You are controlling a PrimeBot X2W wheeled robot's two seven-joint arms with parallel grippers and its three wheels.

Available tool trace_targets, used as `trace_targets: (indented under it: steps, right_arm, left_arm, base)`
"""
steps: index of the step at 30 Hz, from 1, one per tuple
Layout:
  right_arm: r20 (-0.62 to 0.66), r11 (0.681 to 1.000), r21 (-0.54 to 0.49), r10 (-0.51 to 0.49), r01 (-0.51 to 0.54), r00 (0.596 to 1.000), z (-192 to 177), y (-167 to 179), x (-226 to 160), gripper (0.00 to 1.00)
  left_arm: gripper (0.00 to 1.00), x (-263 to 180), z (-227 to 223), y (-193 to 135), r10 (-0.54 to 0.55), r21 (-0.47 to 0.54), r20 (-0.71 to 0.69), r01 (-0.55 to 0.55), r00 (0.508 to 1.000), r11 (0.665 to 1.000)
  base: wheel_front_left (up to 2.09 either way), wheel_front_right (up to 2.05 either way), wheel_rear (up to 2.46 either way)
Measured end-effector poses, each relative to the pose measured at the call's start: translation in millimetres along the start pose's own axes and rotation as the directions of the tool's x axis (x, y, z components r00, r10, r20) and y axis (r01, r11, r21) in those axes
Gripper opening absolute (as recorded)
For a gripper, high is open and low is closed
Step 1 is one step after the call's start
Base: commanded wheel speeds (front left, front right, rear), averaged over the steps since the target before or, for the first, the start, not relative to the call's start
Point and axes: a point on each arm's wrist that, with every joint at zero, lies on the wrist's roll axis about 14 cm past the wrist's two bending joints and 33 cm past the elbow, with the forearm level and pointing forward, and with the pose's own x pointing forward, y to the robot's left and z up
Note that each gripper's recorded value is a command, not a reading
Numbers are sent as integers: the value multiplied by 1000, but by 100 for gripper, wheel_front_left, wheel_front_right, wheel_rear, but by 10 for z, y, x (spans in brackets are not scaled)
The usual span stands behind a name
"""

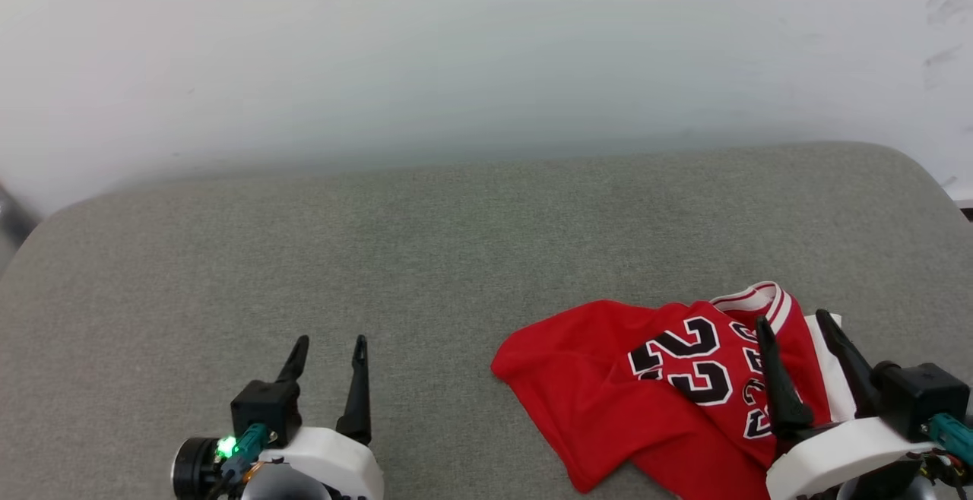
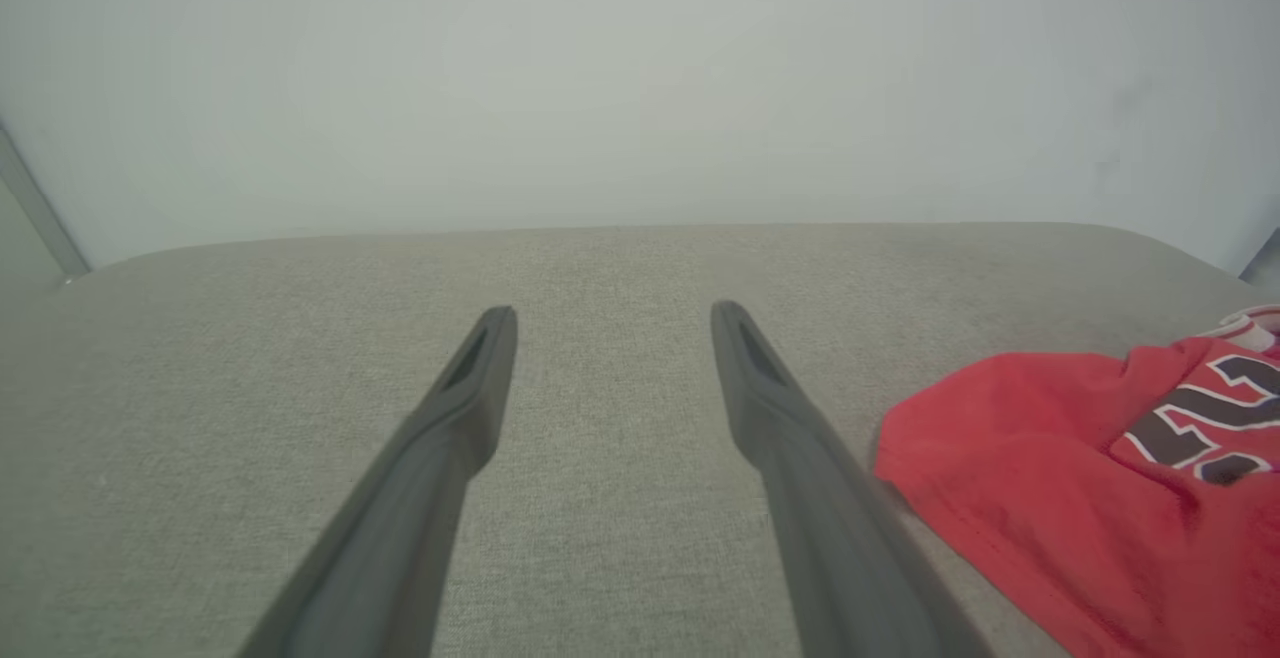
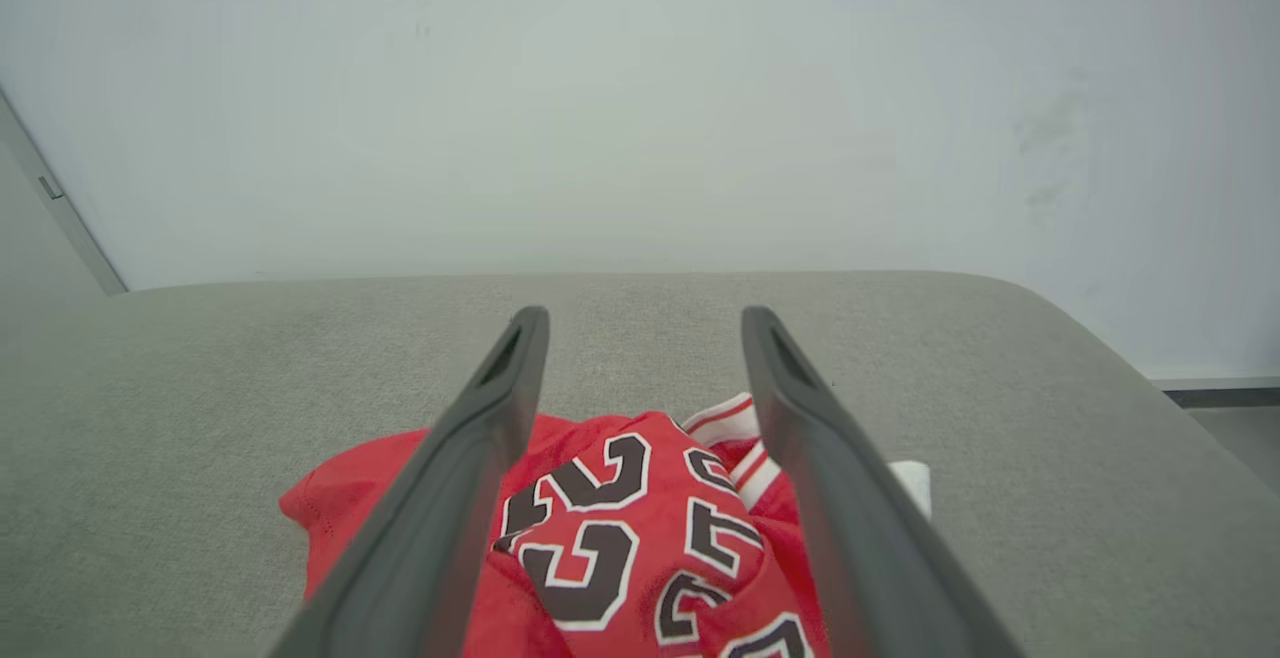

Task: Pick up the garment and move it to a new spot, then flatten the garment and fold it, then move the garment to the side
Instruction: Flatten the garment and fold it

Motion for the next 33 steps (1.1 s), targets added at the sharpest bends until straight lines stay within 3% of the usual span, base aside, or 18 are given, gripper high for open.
trace_targets:
  steps: [5,9,10,11,14,19,31,32,33]
  right_arm:
    - [-22,1000,20,-9,9,1000,-45,-21,-36,100]
    - [-33,999,33,-39,40,999,-82,-113,-74,100]
    - [-36,998,36,-47,49,998,-92,-137,-89,100]
    - [-43,997,39,-70,71,997,-113,-200,-128,100]
    - [-55,995,42,-88,91,995,-151,-245,-173,100]
    - [-71,988,56,-143,147,987,-227,-398,-222,100]
    - [-155,953,75,-279,293,948,-570,-762,-406,100]
    - [-161,951,73,-286,301,944,-593,-780,-422,100]
    - [-165,949,72,-291,306,942,-606,-792,-430,100]
  left_arm:
    - [100,144,-1,-376,-153,3,-31,153,988,988]
    - [100,299,-34,-781,-306,16,-94,309,947,951]
    - [100,325,-58,-888,-342,11,-115,345,933,938]
    - [100,381,-226,-1165,-437,4,-224,450,871,893]
    - [100,432,-427,-1345,-487,2,-345,520,802,854]
    - [100,553,-770,-1483,-504,8,-530,598,682,801]
    - [100,775,-1495,-1388,-367,9,-832,672,416,741]
    - [91,757,-1527,-1406,-361,0,-847,679,390,734]
    - [66,741,-1547,-1423,-359,-17,-858,679,367,734]
  base:
    - [0,0,0]
    - [0,0,0]
    - [0,0,0]
    - [0,0,0]
    - [0,0,0]
    - [0,0,0]
    - [0,0,0]
    - [0,0,0]
    - [0,0,0]
